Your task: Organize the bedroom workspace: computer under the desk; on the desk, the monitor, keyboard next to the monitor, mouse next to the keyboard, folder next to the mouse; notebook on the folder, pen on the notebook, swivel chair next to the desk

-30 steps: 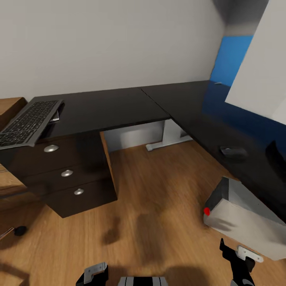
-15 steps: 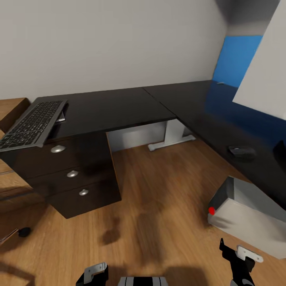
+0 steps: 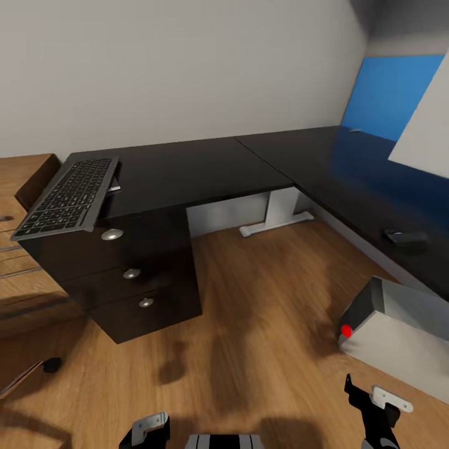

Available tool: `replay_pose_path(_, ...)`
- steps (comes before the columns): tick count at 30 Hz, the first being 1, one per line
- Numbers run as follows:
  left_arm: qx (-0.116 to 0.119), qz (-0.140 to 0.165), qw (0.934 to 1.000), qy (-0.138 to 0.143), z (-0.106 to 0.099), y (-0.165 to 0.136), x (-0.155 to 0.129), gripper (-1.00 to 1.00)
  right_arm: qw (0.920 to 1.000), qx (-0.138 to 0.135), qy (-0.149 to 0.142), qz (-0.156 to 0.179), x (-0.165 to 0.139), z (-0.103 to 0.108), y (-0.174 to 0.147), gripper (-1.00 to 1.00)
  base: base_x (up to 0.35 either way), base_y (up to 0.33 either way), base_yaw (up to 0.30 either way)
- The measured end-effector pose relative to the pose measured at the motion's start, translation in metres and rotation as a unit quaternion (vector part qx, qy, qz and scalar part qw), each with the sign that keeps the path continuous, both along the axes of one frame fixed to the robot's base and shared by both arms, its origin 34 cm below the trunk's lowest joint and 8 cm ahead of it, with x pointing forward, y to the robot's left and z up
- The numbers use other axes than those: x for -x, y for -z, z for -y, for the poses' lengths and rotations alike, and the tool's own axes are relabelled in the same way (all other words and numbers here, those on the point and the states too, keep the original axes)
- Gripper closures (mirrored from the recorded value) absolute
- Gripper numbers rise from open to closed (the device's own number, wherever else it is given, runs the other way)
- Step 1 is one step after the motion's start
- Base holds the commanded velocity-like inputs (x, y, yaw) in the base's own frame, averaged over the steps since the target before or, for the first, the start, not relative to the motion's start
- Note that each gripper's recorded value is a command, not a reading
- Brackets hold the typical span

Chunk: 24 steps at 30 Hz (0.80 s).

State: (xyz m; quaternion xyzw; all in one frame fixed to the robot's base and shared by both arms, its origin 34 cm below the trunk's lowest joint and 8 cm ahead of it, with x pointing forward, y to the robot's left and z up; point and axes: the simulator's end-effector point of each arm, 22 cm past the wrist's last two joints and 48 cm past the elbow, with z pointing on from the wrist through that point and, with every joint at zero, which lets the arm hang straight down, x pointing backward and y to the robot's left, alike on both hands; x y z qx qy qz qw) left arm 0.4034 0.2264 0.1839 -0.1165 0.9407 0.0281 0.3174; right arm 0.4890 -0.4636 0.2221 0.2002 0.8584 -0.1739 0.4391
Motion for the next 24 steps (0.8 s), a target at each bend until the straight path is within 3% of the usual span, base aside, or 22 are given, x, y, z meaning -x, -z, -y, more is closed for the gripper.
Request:
replay_pose_path(14,0.0,-0.001,1.0,0.0,0.0001,0.0003,0.0005,-1.0,1.0,-0.001,0.001,-0.006,0.0046,-0.0002,0.0027,-1.0,0.127,0.012,0.0)
replay_pose_path(24,0.0,-0.001,1.0,0.0,0.0001,0.0004,0.0006,-1.0,1.0,-0.001,0.001,-0.007,0.0052,0.0002,0.003,-1.0,0.038,0.001,0.0)
